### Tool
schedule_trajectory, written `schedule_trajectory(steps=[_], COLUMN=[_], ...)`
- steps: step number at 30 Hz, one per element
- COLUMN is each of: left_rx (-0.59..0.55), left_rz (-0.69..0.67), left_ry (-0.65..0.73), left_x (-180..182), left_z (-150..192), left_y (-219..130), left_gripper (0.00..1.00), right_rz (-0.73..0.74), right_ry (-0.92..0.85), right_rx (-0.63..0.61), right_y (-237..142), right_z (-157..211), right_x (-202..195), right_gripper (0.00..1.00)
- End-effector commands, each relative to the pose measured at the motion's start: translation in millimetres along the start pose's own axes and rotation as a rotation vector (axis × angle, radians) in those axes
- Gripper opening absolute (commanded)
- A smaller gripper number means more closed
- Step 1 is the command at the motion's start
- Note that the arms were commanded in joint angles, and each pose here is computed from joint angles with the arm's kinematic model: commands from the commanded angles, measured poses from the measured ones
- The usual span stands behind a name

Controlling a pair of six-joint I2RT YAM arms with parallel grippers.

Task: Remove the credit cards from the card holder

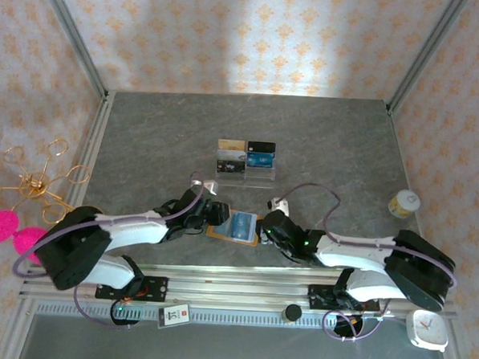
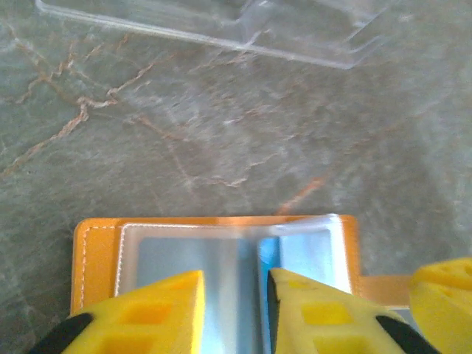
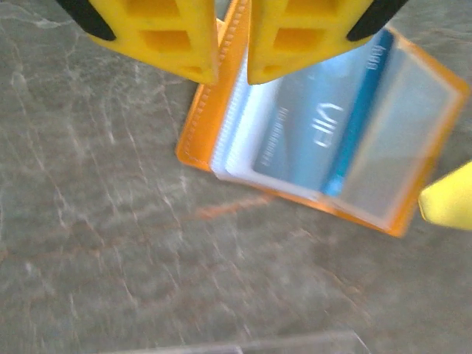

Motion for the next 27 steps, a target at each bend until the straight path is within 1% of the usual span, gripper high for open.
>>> schedule_trajectory(steps=[1, 4, 6, 8, 15, 21, 23, 27], left_rx=[-0.064, -0.082, -0.09, -0.07, 0.042, 0.068, 0.084, 0.113], left_rz=[0.141, 0.222, 0.277, 0.289, 0.198, 0.207, 0.195, 0.102], left_ry=[0.047, 0.068, 0.081, 0.087, 0.083, 0.074, 0.073, 0.066], left_x=[-21.0, -32.9, -41.2, -44.1, -27.3, -25.2, -22.8, -9.1], left_z=[-9.9, -12.6, -15.3, -13.7, 6.4, 13.7, 17.0, 21.4], left_y=[-13.4, -16.4, -16.6, -12.3, 10.5, 17.7, 19.8, 22.5], left_gripper=[0.34, 0.34, 0.34, 0.33, 0.32, 0.32, 0.3, 0.27], right_rz=[-0.095, -0.114, -0.105, -0.092, -0.009, 0.025, 0.033, 0.04], right_ry=[-0.022, -0.041, -0.037, -0.013, -0.033, -0.035, -0.035, -0.03], right_rx=[-0.003, 0.037, 0.053, 0.077, 0.12, 0.129, 0.131, 0.135], right_y=[-8.1, -0.8, 6.0, 12.8, 35.5, 39.5, 40.0, 41.0], right_z=[-6.0, -3.7, -4.2, -4.9, 5.4, 12.6, 13.6, 15.2], right_x=[16.6, 23.7, 21.8, 17.4, -1.3, -13.0, -15.3, -17.3], right_gripper=[0.16, 0.07, 0.06, 0.06, 0.04, 0.03, 0.03, 0.03])
Point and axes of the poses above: each hand's point on the last joint's axis, 136 mm out from that joint toward the fingers, its own y axis out along the fingers, its own x axis along the line the jaws close on, z = x × y, the point moved 4 cm from there along -y, back along the fingers, and after that the axes turned 13 degrees about y, right-handed, at the moved point
